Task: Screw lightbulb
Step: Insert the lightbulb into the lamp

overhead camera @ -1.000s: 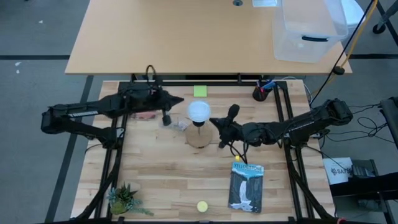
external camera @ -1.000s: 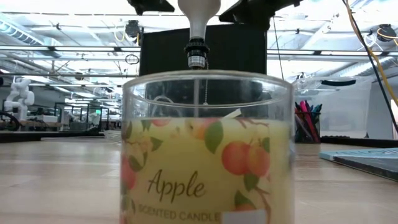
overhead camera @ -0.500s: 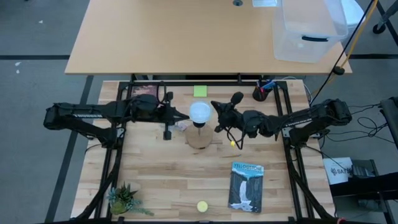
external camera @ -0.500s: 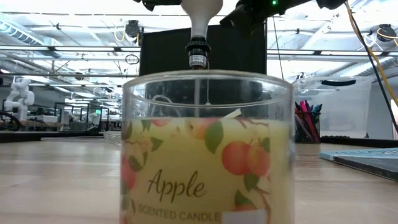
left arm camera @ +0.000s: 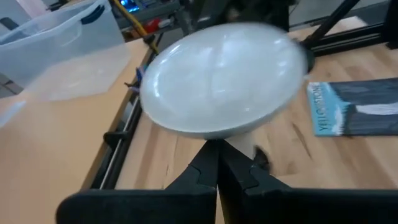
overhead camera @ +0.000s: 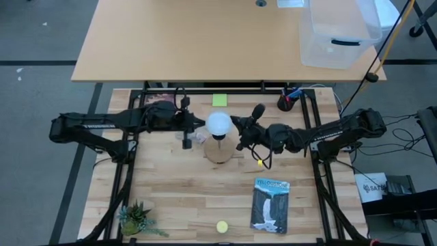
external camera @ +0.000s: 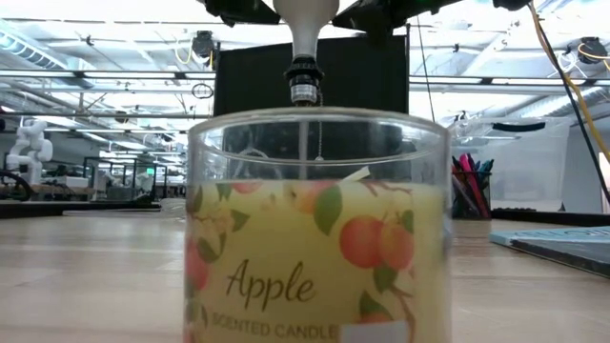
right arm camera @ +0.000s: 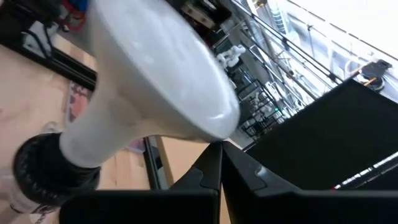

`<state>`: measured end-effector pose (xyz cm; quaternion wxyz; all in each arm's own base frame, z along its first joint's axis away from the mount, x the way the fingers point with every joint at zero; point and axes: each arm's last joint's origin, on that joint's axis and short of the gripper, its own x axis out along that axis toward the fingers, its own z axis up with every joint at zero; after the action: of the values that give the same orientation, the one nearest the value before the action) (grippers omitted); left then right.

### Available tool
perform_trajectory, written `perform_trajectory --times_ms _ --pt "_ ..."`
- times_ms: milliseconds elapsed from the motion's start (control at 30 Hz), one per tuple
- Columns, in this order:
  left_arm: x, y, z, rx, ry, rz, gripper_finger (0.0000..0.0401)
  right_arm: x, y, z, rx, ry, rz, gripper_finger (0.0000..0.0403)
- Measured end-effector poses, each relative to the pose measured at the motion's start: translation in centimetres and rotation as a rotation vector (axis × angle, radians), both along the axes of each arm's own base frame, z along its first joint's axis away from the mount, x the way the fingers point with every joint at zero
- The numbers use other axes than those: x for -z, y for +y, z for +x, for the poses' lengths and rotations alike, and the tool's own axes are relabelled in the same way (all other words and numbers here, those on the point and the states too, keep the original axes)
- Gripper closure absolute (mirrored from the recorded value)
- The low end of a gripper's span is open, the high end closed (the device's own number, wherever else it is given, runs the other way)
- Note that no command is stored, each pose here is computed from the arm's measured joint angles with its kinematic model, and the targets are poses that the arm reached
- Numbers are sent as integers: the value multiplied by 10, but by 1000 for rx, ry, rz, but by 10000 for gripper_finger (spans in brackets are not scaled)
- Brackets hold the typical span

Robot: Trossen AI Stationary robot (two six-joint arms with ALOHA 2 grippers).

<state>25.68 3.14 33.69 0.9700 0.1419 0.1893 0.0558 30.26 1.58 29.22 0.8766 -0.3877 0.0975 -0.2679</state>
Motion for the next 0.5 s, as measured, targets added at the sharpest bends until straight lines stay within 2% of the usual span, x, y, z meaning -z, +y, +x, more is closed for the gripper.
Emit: perform_trajectory --times_ms 200,333,500 --pt "7 14 8 -56 10 -6 401 2 11 -1 -45 26 -2 403" --pt "14 24 13 -107 28 -49 401 5 19 -2 -56 50 2 403" --pt "11 29 9 -138 19 -50 401 12 29 -4 -55 108 13 403"
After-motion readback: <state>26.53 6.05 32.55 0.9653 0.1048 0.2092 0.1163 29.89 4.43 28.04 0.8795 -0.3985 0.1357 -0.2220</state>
